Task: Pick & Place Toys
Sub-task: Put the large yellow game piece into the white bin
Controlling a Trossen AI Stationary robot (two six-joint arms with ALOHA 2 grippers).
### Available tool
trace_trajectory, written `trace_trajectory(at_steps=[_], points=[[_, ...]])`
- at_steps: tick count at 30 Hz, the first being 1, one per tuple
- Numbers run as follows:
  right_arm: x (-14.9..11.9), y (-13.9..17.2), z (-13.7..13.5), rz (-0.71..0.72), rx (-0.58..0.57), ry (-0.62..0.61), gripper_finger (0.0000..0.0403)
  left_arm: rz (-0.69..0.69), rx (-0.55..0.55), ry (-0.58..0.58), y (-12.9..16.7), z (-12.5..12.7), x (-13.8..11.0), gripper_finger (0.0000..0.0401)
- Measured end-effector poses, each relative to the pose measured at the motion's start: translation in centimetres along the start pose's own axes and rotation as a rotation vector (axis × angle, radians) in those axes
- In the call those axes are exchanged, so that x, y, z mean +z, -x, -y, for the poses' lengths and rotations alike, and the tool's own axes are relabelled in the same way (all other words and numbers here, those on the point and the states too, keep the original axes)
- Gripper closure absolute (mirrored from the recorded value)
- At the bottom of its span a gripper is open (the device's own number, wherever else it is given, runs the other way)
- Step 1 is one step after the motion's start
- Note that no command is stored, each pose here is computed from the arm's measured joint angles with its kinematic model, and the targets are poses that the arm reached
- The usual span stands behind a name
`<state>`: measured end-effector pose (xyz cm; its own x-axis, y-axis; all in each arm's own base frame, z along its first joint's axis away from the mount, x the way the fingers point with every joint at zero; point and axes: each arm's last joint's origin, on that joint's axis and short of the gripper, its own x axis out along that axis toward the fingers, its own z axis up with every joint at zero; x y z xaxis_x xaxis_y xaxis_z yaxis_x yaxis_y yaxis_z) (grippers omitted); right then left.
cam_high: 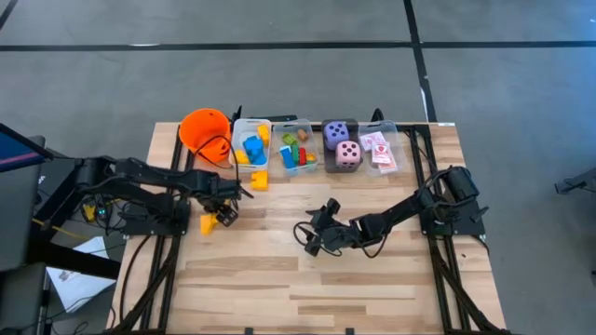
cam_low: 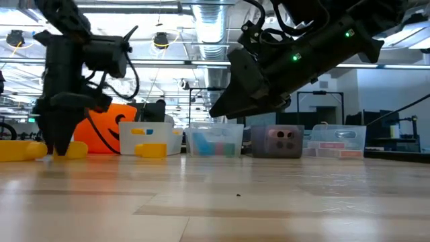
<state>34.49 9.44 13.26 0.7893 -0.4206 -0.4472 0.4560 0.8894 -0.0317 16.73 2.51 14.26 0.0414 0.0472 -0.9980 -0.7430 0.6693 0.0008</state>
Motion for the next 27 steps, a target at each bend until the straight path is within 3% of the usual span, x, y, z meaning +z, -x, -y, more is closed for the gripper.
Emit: trace_trajectory(at_steps=[6,16,23,27], points=[[0.03,-0.03,0.03,0.001,-0.001,0.0,0.0154,0.004,-0.004,0.053,-0.81,-0.28,-0.4,0.0173],[0.07,-0.17,0.2,-0.001,-0.007,-0.004,0.0154,0.009,-0.022,0.244,-0.85,-0.18,-0.31,0.0198],[0.06,-0.17,0.21,-0.001,-0.007,-0.004,0.0154,-0.019,-0.058,0.262,-0.82,-0.06,-0.34,0.0205],[0.06,-0.17,0.21,-0.002,-0.007,-0.003,0.0154,-0.046,-0.142,0.266,-0.48,0.19,-0.41,0.0202]])
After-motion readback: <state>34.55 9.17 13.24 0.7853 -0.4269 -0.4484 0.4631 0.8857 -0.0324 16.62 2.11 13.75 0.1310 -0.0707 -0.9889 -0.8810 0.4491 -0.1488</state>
